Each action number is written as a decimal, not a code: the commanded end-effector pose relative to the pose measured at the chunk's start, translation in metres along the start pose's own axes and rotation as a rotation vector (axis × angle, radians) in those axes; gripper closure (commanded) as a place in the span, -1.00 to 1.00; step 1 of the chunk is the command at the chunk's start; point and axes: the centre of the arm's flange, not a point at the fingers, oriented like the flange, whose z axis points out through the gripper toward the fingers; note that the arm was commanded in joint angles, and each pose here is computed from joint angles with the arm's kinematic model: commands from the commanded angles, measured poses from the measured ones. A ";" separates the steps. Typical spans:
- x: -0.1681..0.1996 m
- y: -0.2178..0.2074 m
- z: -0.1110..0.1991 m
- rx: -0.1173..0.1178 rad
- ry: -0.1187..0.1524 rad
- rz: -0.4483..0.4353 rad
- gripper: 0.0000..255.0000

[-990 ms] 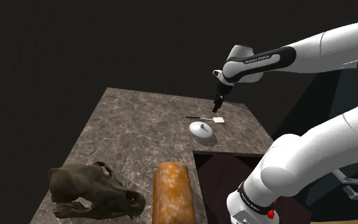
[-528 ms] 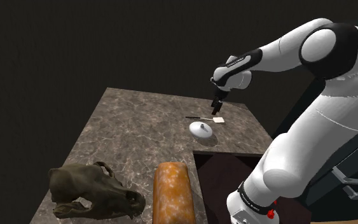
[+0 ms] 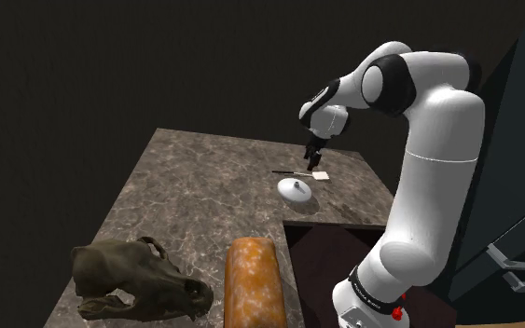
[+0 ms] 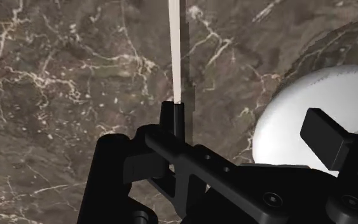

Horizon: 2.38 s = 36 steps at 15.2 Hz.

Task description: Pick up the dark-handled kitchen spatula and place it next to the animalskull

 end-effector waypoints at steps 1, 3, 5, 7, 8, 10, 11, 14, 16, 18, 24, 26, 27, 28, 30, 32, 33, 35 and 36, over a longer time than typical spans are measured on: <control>-0.002 0.021 0.020 0.005 0.005 -0.039 -1.00; -0.004 0.042 0.038 0.010 0.006 -0.074 -1.00; -0.004 0.043 0.044 0.010 0.006 -0.076 -1.00; -0.004 0.043 0.055 0.010 0.006 -0.076 -1.00; -0.004 0.043 0.060 0.010 0.006 -0.076 -1.00; -0.004 0.043 0.070 0.010 0.006 -0.076 -1.00; -0.004 0.043 0.079 0.010 0.006 -0.076 -1.00; -0.004 0.043 0.079 0.010 0.006 -0.076 -1.00; -0.004 0.043 0.079 0.010 0.006 -0.076 -1.00; -0.004 0.043 0.079 0.010 0.006 -0.076 -1.00; -0.004 0.043 0.079 0.010 0.006 -0.076 1.00; -0.004 0.043 0.079 0.010 0.006 -0.076 1.00; -0.004 0.043 0.079 0.010 0.006 -0.076 1.00; -0.004 0.043 0.079 0.010 0.006 -0.076 1.00; -0.003 0.043 0.074 0.010 0.006 -0.076 1.00; -0.003 0.043 0.063 0.010 0.006 -0.076 1.00; -0.002 0.043 0.058 0.010 0.006 -0.076 1.00; -0.002 0.043 0.047 0.010 0.006 -0.076 1.00; -0.001 0.043 0.042 0.010 0.006 -0.076 1.00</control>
